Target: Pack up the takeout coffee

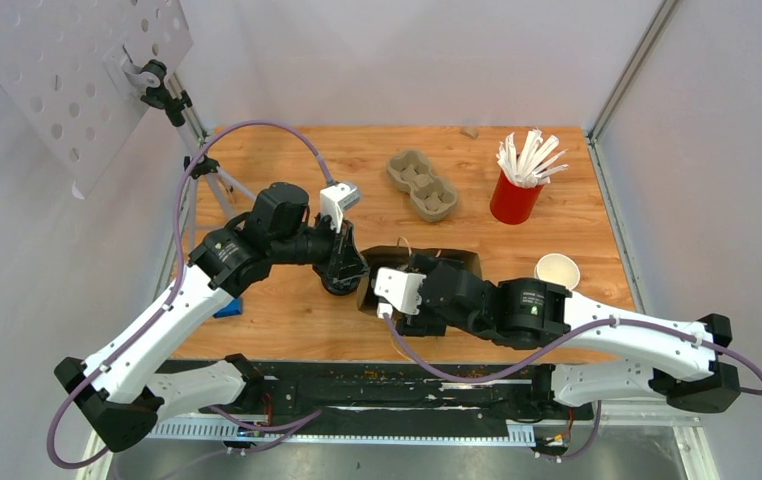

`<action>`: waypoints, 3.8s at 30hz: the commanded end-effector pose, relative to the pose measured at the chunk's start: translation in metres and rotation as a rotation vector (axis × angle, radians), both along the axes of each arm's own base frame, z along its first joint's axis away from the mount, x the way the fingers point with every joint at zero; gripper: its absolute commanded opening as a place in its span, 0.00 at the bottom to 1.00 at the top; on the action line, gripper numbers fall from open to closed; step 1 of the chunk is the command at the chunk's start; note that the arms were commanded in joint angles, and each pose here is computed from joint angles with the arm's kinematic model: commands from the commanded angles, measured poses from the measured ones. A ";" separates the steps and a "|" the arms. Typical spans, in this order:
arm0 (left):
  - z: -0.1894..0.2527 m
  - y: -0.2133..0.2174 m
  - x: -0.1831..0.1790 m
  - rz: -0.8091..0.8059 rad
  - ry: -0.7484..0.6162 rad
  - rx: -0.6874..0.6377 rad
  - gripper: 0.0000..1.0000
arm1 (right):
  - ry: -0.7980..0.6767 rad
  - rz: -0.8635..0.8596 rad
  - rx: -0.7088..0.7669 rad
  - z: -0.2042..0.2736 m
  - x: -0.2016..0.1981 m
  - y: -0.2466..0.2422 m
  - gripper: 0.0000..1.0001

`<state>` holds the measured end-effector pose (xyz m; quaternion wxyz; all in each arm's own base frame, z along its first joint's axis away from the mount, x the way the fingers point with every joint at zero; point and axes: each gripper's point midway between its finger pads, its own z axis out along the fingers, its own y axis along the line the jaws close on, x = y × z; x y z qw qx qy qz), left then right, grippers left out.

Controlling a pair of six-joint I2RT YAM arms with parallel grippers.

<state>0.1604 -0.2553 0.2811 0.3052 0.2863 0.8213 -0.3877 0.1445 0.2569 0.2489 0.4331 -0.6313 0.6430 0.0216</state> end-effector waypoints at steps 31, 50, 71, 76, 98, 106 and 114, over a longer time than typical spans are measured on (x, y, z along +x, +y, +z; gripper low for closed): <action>-0.028 0.022 -0.007 0.041 0.001 0.080 0.51 | -0.062 -0.113 0.070 0.005 0.018 0.015 0.56; -0.031 0.018 -0.014 -0.036 -0.030 0.058 0.04 | -0.138 -0.060 -0.005 0.020 0.019 -0.013 0.56; -0.026 0.013 -0.020 -0.108 -0.071 0.012 0.00 | -0.202 0.060 -0.153 0.007 0.033 -0.024 0.56; -0.024 0.012 -0.022 -0.125 -0.077 0.006 0.00 | -0.185 0.083 -0.194 -0.005 0.035 -0.027 0.56; -0.025 0.008 -0.033 -0.210 -0.101 -0.034 0.06 | -0.261 0.133 -0.262 -0.041 0.051 -0.018 0.54; -0.022 0.007 -0.034 -0.215 -0.105 -0.043 0.06 | -0.263 0.134 -0.303 -0.050 0.053 -0.022 0.54; -0.021 0.005 -0.038 -0.235 -0.096 -0.063 0.07 | -0.240 0.157 -0.308 -0.054 0.051 -0.019 0.54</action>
